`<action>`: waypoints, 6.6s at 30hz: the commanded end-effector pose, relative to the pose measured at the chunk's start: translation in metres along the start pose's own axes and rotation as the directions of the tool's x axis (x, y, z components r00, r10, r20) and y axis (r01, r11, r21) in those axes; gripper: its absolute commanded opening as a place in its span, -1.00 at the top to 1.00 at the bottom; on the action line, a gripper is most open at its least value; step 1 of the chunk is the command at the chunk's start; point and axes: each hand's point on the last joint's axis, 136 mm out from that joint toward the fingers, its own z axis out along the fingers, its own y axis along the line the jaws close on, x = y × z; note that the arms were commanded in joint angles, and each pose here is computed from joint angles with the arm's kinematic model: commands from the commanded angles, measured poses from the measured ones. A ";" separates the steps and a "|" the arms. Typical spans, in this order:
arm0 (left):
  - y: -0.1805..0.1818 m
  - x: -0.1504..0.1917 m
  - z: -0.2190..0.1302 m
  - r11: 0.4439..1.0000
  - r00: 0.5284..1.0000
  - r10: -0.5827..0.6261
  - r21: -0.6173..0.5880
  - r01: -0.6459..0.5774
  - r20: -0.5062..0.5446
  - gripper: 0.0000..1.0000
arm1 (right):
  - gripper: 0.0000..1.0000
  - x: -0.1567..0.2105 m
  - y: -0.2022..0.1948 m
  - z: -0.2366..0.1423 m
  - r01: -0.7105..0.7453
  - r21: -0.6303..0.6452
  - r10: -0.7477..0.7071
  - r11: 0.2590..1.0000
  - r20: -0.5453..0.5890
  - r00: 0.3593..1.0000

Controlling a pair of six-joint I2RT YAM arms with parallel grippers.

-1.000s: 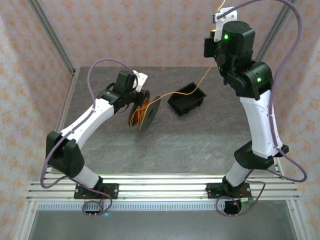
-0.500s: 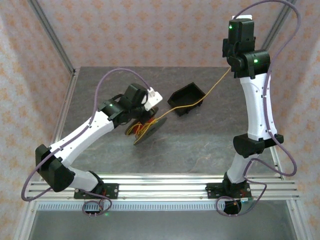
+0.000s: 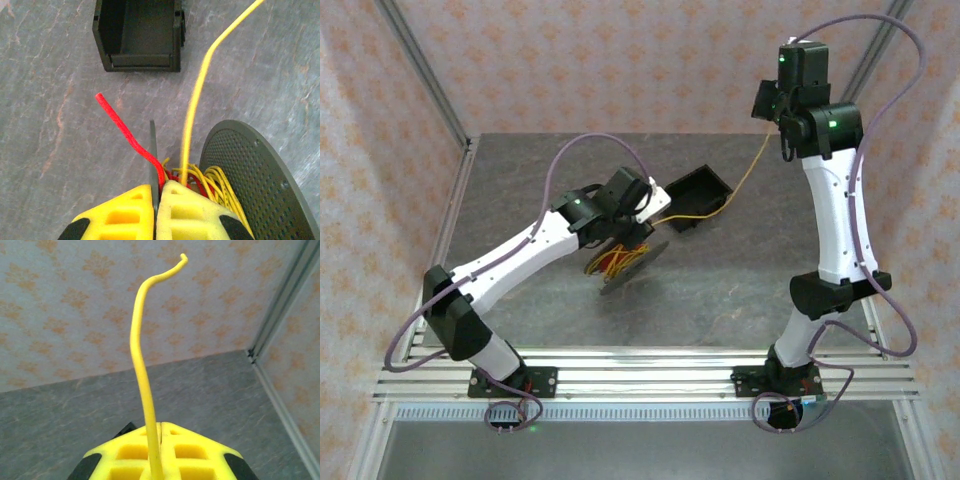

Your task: Wrap the cables

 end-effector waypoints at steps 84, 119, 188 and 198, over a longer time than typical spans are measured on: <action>0.238 -0.016 -0.245 0.427 0.101 -0.887 0.720 0.548 0.450 1.00 | 1.00 0.214 -0.204 0.024 -0.518 0.269 0.574 0.812 -0.198 0.795; 0.315 0.026 -0.202 0.244 -0.075 -0.634 0.291 0.925 0.769 1.00 | 1.00 0.294 0.033 -0.007 -0.279 -0.393 0.094 0.876 -0.429 0.898; 0.184 -0.018 -0.057 0.717 0.783 -0.404 -0.368 0.592 0.472 1.00 | 1.00 0.025 0.167 -0.162 -0.073 -0.741 0.150 0.667 0.038 0.988; 0.131 -0.025 -0.063 0.840 0.820 -0.317 -0.260 0.476 0.478 1.00 | 1.00 -0.007 0.125 -0.078 -0.097 -0.450 0.136 0.888 0.055 0.989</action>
